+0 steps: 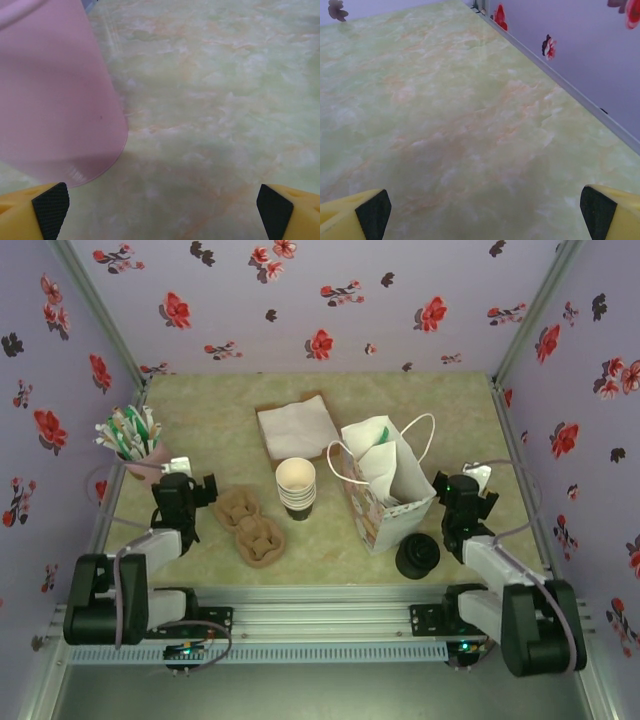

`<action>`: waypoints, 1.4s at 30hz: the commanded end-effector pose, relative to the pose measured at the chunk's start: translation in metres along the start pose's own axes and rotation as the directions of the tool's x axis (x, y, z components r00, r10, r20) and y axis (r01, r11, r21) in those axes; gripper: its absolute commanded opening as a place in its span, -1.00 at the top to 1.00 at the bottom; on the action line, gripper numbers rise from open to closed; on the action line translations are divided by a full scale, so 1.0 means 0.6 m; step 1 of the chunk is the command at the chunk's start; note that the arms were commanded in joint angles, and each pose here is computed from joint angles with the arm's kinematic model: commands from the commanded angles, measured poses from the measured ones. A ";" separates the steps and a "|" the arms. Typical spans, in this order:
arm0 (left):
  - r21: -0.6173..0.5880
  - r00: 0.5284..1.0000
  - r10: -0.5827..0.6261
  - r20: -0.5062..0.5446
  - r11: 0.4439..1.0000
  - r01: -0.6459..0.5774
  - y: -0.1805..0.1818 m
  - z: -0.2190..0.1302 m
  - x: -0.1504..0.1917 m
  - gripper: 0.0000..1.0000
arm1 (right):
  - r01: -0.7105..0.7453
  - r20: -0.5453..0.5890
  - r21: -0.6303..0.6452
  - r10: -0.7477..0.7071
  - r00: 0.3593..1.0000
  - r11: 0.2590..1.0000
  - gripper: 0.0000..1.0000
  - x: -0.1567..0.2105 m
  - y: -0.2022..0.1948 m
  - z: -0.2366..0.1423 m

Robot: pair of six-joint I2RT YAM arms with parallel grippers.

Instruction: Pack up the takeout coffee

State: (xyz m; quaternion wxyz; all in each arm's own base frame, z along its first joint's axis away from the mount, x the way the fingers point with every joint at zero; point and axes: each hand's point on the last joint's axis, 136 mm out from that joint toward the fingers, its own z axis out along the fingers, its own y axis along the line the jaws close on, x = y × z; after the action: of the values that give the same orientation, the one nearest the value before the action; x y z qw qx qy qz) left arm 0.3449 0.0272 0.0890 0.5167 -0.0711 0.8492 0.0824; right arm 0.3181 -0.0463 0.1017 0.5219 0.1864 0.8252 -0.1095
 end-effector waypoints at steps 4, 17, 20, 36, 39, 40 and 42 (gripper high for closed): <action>-0.006 0.981 -0.012 0.195 1.000 0.013 0.005 0.013 -0.079 -0.99 | -0.019 0.137 -0.058 0.027 0.990 0.998 -0.98 -0.047 0.030 0.024; 0.042 0.982 -0.013 0.191 0.999 0.005 -0.012 0.054 -0.049 -0.98 | 0.099 0.127 -0.122 -0.084 0.988 0.988 -0.98 -0.034 0.074 0.074; 0.045 0.986 -0.008 0.168 0.999 0.000 -0.014 0.058 -0.048 -0.99 | 0.099 0.121 -0.126 -0.083 0.989 0.987 -0.98 -0.034 0.075 0.076; 0.040 0.991 0.000 0.136 0.999 -0.005 -0.016 0.068 -0.049 -0.98 | 0.088 0.079 -0.184 -0.075 0.994 0.979 -0.98 -0.018 0.084 0.097; 0.040 0.991 0.001 0.134 0.999 -0.006 -0.016 0.068 -0.047 -0.99 | 0.088 0.076 -0.184 -0.075 0.994 0.979 -0.98 -0.017 0.084 0.097; 0.041 0.991 0.001 0.134 0.999 -0.006 -0.016 0.068 -0.047 -0.98 | 0.089 0.075 -0.183 -0.076 0.994 0.979 -0.98 -0.017 0.084 0.097; 0.040 0.991 0.000 0.135 0.999 -0.006 -0.016 0.068 -0.048 -0.98 | 0.088 0.077 -0.184 -0.075 0.994 0.979 -0.99 -0.018 0.084 0.097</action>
State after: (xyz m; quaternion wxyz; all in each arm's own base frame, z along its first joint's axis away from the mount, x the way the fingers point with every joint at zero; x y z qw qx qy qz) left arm 0.3895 0.0249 0.0921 0.5711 -0.0621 0.8162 0.0610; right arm 0.3838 -0.0237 0.0763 0.5478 0.0947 0.8288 -0.0637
